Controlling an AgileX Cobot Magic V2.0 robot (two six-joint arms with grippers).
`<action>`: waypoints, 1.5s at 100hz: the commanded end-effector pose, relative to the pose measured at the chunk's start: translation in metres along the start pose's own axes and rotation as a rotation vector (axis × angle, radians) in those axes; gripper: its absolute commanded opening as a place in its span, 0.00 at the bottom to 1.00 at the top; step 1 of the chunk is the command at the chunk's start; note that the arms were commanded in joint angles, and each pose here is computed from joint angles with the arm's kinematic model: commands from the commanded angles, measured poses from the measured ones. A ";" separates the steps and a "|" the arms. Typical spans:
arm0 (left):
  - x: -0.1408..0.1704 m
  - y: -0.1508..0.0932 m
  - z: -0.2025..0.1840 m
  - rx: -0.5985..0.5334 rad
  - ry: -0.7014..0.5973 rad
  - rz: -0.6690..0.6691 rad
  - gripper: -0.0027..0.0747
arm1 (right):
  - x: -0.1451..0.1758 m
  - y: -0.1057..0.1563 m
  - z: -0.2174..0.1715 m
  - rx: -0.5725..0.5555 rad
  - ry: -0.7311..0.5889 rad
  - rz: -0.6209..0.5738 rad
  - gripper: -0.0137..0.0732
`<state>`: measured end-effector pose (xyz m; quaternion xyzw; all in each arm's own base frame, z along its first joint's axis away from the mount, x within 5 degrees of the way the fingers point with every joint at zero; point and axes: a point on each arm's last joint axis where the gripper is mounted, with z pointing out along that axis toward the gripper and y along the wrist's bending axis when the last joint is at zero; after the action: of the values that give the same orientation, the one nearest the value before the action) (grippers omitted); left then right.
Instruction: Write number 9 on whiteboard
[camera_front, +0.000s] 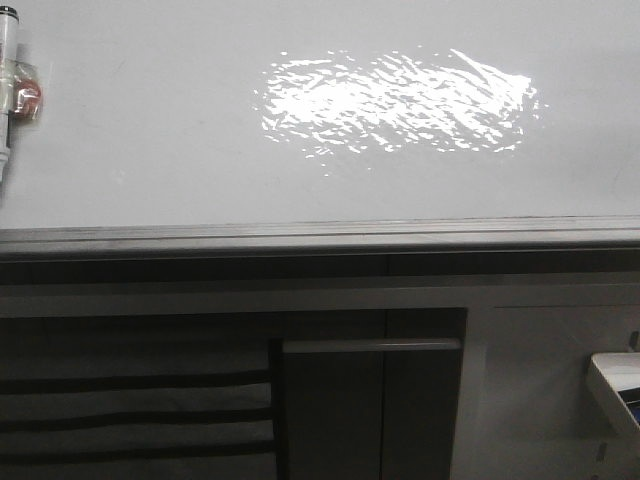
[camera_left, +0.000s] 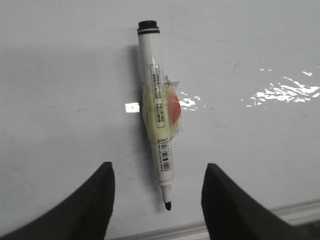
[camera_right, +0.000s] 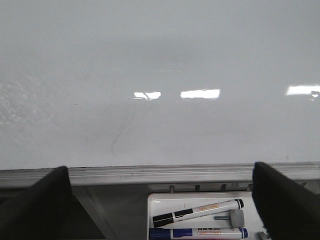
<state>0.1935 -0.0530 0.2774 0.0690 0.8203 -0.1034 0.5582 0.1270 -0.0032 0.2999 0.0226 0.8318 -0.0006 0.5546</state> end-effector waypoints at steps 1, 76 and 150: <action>-0.019 -0.002 0.011 0.004 -0.129 0.002 0.44 | -0.018 -0.001 -0.003 0.005 -0.108 -0.007 0.90; 0.003 -0.006 0.065 0.008 -0.117 0.033 0.39 | -0.018 -0.001 -0.003 0.009 -0.109 -0.016 0.90; -0.003 -0.008 0.045 0.025 -0.060 0.059 0.01 | -0.028 0.001 -0.011 -0.004 -0.074 0.015 0.90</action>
<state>0.2362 -0.0713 0.2371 0.0950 0.8334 -0.0904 0.5369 0.1262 -0.0031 0.3056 0.0244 0.8338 0.0007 0.5516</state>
